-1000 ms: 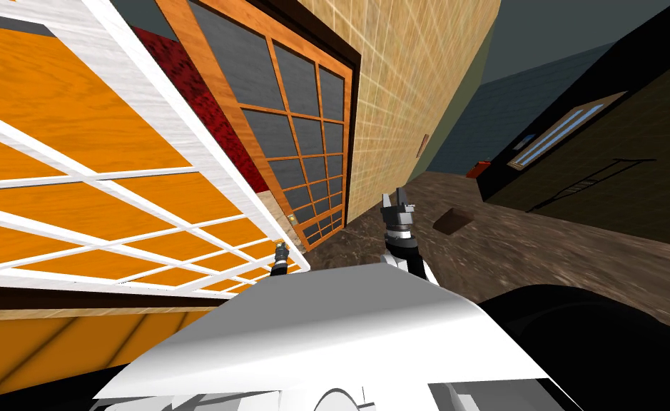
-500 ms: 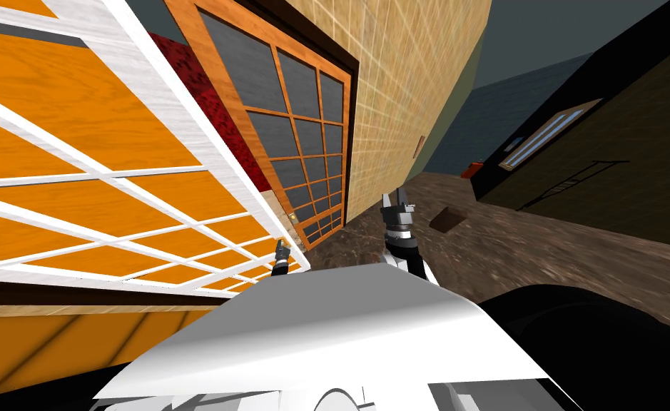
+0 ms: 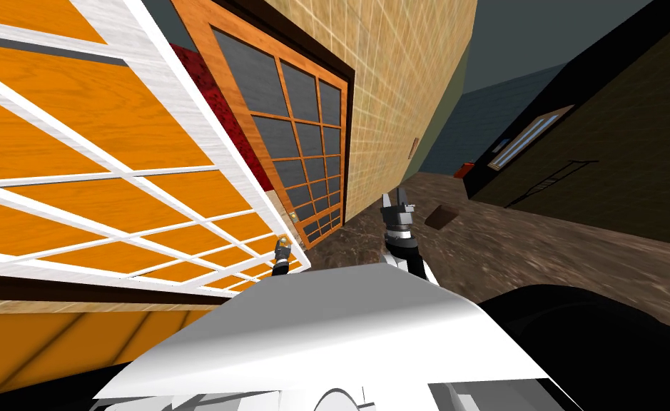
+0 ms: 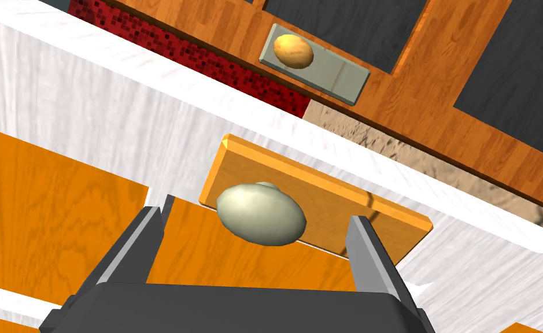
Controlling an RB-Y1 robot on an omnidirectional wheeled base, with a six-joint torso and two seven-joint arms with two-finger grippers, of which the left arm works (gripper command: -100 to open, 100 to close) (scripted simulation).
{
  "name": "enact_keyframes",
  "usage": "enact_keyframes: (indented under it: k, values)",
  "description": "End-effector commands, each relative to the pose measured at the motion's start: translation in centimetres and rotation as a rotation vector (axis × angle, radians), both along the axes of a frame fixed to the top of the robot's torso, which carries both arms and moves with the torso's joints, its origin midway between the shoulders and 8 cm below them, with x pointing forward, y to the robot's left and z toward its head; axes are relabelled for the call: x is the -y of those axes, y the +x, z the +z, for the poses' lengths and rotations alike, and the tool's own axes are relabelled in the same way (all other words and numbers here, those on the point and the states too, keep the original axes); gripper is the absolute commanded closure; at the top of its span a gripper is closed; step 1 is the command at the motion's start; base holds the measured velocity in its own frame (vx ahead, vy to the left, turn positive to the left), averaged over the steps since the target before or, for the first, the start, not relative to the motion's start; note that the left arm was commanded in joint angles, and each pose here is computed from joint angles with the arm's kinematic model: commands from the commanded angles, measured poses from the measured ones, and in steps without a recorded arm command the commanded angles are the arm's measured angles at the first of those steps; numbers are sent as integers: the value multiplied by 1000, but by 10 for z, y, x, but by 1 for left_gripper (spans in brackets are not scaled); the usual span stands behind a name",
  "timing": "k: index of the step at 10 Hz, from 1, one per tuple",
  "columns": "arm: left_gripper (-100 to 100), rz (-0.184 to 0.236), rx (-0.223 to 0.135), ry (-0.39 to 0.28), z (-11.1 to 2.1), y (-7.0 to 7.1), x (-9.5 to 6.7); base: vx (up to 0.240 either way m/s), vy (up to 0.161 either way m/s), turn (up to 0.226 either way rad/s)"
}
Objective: Pull the door open
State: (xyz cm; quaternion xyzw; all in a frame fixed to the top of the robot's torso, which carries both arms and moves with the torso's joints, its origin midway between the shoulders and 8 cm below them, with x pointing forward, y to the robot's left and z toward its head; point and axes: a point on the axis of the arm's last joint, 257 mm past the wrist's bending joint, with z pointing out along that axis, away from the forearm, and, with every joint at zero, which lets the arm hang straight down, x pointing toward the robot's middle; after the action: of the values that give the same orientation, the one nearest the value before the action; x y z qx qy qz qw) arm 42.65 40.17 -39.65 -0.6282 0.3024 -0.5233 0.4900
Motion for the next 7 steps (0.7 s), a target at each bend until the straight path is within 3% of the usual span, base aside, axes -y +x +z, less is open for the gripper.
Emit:
enact_keyframes:
  k: [1, 4, 5, 7]
  values:
    - [-100, 5, 20, -59, 0, 1, 0, -42, 17, -38]
    - [-100, 15, 52, -156, 1, 2, 0, -49, 19, -47]
    - [-100, 15, 53, -160, 1, 2, 0, -36, 9, -27]
    - [-100, 26, 83, -247, 1, 3, 0, -55, 14, -68]
